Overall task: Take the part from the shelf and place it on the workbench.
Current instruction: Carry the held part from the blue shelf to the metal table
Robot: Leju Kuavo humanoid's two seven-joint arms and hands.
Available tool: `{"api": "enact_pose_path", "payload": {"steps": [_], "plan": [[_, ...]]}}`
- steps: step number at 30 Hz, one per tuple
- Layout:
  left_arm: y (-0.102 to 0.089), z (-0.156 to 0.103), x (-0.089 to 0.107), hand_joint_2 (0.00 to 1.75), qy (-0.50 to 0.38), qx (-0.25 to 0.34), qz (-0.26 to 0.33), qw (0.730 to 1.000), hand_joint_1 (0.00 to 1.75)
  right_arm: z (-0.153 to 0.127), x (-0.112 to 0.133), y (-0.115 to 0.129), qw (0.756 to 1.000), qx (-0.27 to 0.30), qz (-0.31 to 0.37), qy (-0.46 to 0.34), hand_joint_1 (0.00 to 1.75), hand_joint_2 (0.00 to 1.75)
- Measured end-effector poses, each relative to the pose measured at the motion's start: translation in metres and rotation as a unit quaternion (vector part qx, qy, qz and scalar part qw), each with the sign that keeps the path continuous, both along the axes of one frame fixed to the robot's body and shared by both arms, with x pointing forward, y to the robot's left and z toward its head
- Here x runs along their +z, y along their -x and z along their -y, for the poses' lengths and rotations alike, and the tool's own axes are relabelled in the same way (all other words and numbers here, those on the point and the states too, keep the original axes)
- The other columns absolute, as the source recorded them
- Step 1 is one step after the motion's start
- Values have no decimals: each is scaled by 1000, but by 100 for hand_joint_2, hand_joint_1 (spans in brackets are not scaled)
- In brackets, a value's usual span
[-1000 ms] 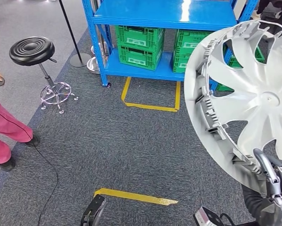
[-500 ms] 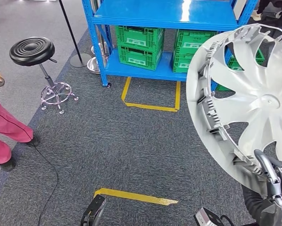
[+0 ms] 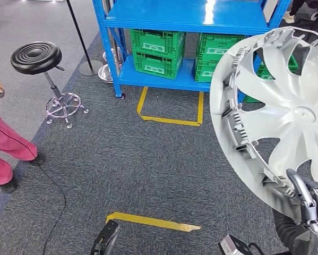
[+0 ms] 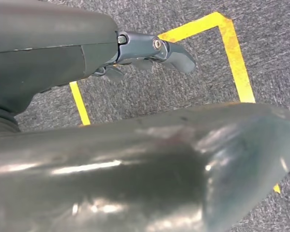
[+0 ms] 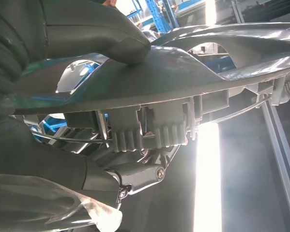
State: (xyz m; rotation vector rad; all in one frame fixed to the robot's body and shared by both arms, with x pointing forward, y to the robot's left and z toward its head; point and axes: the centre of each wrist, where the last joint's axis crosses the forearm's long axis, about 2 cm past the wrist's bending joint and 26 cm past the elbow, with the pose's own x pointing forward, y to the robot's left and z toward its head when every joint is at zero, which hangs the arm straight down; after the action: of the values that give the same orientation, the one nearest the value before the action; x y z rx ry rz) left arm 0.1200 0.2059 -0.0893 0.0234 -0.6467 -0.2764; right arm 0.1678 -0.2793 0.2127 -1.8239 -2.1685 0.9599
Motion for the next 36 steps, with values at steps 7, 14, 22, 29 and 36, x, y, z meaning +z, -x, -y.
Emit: {"api": "enact_pose_path", "payload": {"steps": [7, 14, 22, 29, 36], "plan": [[0, 0, 0, 0, 1, -3, 5, 1000, 0, 0, 0, 0, 1000, 0, 0, 0, 175, 175], [0, 0, 0, 0, 1, -3, 5, 1000, 0, 0, 0, 0, 1000, 0, 0, 0, 175, 175], [0, 0, 0, 0, -1, -7, 4, 1000, 0, 0, 0, 0, 1000, 0, 0, 0, 175, 175], [0, 0, 0, 0, -2, -7, 4, 1000, 0, 0, 0, 0, 1000, 0, 0, 0, 175, 175], [0, 0, 0, 0, -3, -6, 3, 1000, 0, 0, 0, 0, 1000, 0, 0, 0, 175, 175]]}}
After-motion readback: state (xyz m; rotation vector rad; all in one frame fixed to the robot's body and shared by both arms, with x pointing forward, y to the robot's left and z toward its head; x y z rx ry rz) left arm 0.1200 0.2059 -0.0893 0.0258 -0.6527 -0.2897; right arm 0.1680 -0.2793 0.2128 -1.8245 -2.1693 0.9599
